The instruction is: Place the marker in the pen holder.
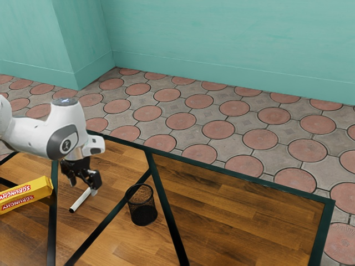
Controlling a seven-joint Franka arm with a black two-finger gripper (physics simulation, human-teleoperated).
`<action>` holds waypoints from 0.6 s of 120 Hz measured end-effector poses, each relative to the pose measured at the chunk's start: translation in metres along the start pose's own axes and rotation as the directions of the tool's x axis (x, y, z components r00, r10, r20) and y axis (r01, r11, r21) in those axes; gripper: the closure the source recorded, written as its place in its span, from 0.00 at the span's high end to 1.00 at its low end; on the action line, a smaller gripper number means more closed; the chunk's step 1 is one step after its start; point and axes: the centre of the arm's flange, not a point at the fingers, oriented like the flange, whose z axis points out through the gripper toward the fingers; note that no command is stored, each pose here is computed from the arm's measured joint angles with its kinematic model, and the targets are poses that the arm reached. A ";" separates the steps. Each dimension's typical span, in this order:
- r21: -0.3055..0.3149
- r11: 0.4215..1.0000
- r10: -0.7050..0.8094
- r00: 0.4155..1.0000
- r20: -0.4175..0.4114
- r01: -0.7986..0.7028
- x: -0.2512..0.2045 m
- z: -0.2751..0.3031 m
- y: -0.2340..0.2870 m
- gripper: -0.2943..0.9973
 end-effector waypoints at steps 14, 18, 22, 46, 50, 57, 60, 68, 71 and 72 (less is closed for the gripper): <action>0.009 1.000 0.007 1.000 0.007 -0.007 0.007 0.007 -0.004 0.77; 0.011 1.000 0.010 1.000 0.007 -0.010 0.010 0.008 -0.004 0.77; 0.013 1.000 0.013 1.000 0.009 -0.013 0.013 0.010 -0.005 0.77; 0.014 1.000 0.021 0.999 0.035 -0.022 0.027 0.025 -0.003 0.77; 0.012 1.000 0.023 0.999 0.036 -0.023 0.028 0.026 -0.002 0.77; 0.010 1.000 0.023 0.999 0.039 -0.024 0.028 0.028 -0.002 0.77; 0.009 1.000 0.024 0.999 0.039 -0.024 0.028 0.028 -0.002 0.77; 0.006 1.000 0.025 0.999 0.036 -0.025 0.028 0.025 -0.002 0.74; 0.005 1.000 0.025 0.999 0.036 -0.025 0.028 0.025 -0.002 0.73; 0.005 1.000 0.025 0.999 0.036 -0.025 0.028 0.024 -0.002 0.72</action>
